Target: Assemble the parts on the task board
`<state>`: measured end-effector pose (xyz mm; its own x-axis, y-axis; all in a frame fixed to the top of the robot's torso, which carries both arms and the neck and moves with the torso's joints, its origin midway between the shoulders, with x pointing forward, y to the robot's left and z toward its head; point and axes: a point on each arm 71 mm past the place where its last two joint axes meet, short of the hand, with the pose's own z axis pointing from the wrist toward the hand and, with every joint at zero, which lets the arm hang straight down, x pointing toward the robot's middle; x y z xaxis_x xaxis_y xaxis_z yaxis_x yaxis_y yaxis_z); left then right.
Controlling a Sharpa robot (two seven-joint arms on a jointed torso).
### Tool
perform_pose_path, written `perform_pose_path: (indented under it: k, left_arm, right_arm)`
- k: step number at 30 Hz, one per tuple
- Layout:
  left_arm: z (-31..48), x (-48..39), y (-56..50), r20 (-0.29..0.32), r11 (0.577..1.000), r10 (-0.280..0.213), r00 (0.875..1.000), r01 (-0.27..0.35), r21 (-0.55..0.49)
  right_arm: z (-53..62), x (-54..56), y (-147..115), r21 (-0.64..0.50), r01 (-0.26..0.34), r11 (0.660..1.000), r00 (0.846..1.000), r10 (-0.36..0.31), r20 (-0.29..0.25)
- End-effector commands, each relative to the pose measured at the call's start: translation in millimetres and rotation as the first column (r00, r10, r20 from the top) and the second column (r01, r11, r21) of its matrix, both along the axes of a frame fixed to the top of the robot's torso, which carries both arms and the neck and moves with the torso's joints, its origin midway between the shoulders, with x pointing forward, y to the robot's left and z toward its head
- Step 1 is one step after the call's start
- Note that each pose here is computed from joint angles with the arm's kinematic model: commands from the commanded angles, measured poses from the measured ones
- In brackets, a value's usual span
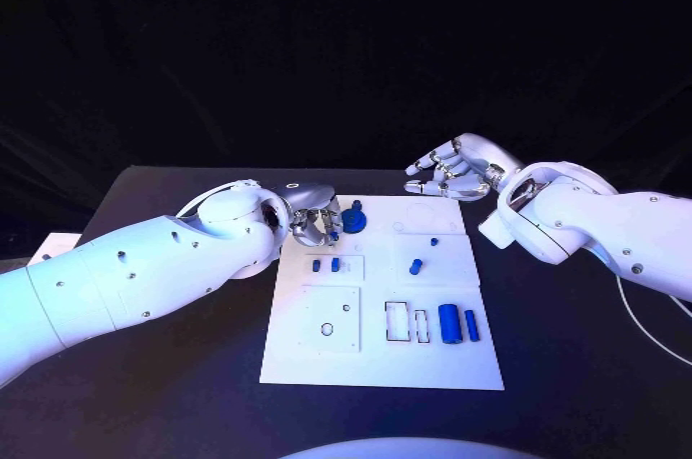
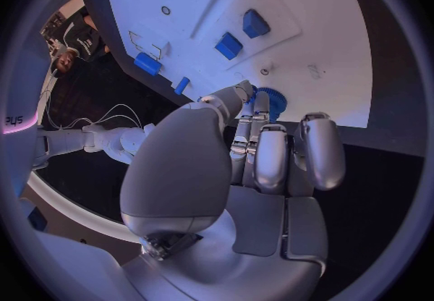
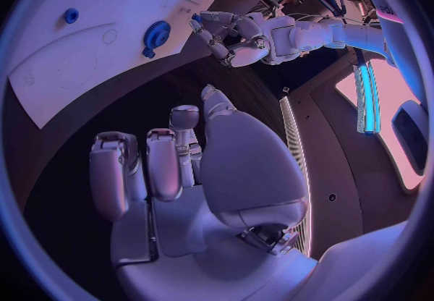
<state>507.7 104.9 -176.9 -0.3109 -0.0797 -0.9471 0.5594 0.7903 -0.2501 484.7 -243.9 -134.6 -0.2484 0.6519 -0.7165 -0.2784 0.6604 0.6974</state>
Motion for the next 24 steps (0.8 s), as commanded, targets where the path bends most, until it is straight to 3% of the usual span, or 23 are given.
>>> perform_pose_path:
  k: [1,9,24]
  left_arm:
    - [-1.4,0.1,2.4,-0.024,1.000,0.013,1.000,-0.013,0.007]
    - [-3.4,2.3,6.7,-0.032,0.999,0.032,0.999,-0.031,0.026]
    - [-10.3,5.5,2.8,-0.055,0.998,0.034,0.998,-0.031,0.052]
  right_arm:
    - [-0.7,-0.3,1.3,-0.006,-0.017,1.000,1.000,0.017,0.000]
    - [-1.0,-0.2,1.7,-0.006,-0.018,1.000,1.000,0.018,0.000]
    - [-0.9,-0.7,2.8,-0.005,-0.022,1.000,1.000,0.022,0.000]
